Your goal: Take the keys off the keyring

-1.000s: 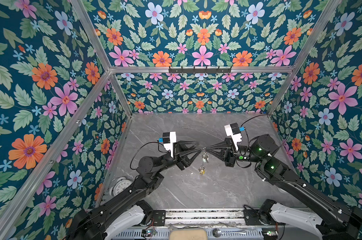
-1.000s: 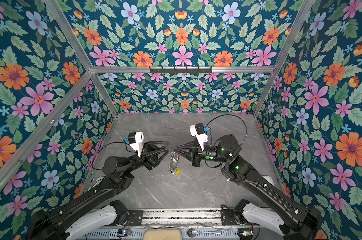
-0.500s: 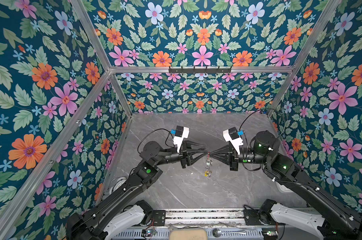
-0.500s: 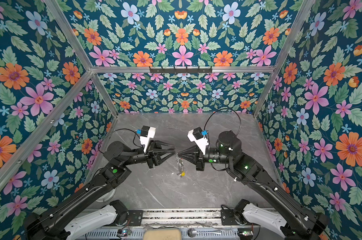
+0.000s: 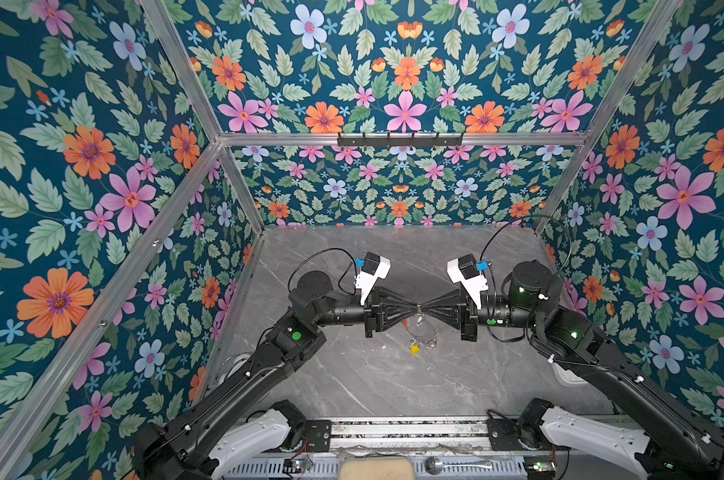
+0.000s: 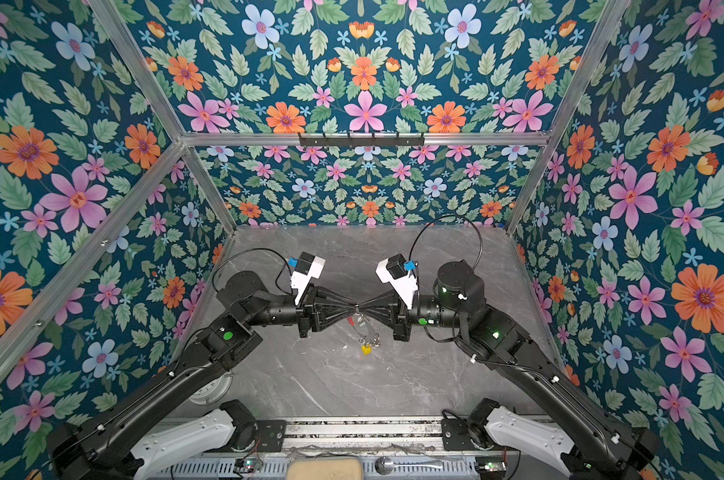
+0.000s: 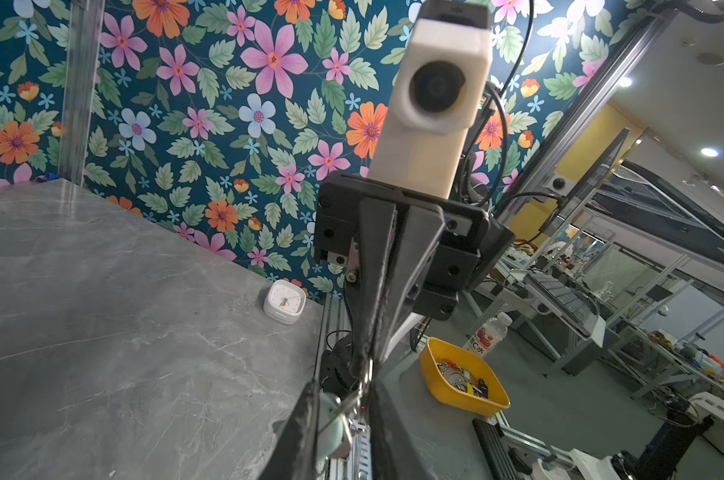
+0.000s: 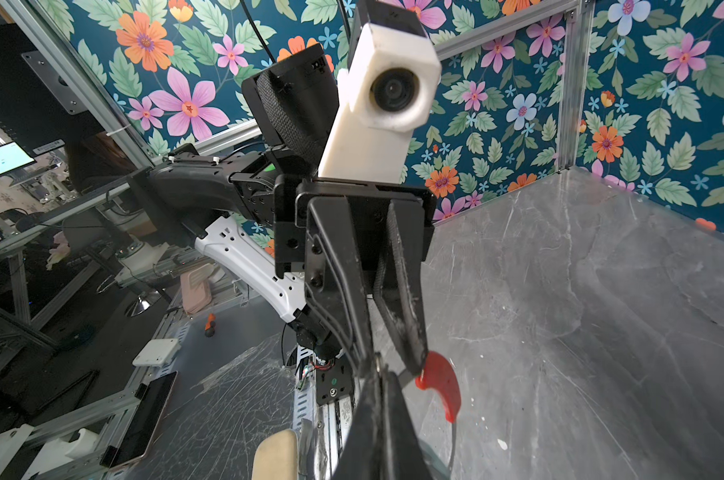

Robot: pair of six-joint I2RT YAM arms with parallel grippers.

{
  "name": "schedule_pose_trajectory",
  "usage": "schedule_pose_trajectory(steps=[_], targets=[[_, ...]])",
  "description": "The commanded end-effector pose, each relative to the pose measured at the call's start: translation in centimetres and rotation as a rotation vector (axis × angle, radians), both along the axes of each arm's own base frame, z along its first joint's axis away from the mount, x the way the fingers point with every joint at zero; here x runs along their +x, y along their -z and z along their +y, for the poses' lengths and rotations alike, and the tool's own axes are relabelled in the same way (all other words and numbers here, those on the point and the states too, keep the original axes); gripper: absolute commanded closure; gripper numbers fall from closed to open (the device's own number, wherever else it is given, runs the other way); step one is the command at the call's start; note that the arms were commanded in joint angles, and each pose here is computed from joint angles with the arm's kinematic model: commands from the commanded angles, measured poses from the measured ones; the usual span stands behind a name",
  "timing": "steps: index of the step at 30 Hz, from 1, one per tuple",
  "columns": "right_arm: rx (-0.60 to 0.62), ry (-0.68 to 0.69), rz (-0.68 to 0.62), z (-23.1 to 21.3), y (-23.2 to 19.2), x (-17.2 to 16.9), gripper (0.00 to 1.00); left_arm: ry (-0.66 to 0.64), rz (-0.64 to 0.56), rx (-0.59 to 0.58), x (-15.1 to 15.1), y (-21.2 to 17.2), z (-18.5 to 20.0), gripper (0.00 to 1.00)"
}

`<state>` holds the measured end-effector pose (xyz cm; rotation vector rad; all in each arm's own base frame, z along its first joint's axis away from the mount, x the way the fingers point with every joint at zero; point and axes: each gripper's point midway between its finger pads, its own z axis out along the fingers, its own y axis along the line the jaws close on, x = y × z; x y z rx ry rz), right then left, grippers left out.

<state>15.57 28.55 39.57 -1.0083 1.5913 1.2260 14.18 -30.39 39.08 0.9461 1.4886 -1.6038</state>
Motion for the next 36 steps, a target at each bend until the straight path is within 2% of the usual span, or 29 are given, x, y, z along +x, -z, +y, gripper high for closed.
schedule_pose_trajectory(steps=[1, 10, 18, 24, 28, 29, 33, 36], targets=[[0.005, 0.017, -0.029, 0.0, -0.4, 0.4, 1.0, 0.035, -0.026, -0.011, -0.6, -0.4, 0.0, 0.77], [-0.006, 0.018, -0.018, 0.2, 0.0, 0.6, 1.0, 0.053, -0.043, -0.021, -0.9, -1.0, 0.0, 0.86], [0.001, 0.028, -0.028, 0.0, -0.3, 0.6, 1.0, 0.067, -0.02, -0.005, -0.7, -0.4, -0.3, 0.89], [0.012, 0.024, -0.026, 0.2, -0.5, 0.7, 1.0, 0.063, -0.029, -0.016, -0.9, -0.7, -0.2, 1.0], [0.039, 0.046, -0.031, 0.1, -1.2, 0.9, 1.0, 0.034, -0.036, -0.03, -0.5, -0.7, -0.1, 1.0], [0.048, 0.06, -0.032, 0.0, -1.3, 1.1, 0.98, 0.024, -0.041, -0.036, -0.4, -0.8, 0.0, 1.0], [0.101, 0.139, -0.049, -0.8, -2.1, 1.9, 0.58, -0.065, -0.069, -0.075, 0.5, -1.2, 0.5, 1.0], [0.142, 0.202, -0.046, -1.5, -2.1, 2.5, 0.4, -0.153, -0.105, -0.111, 1.3, -1.6, 1.2, 1.0]])
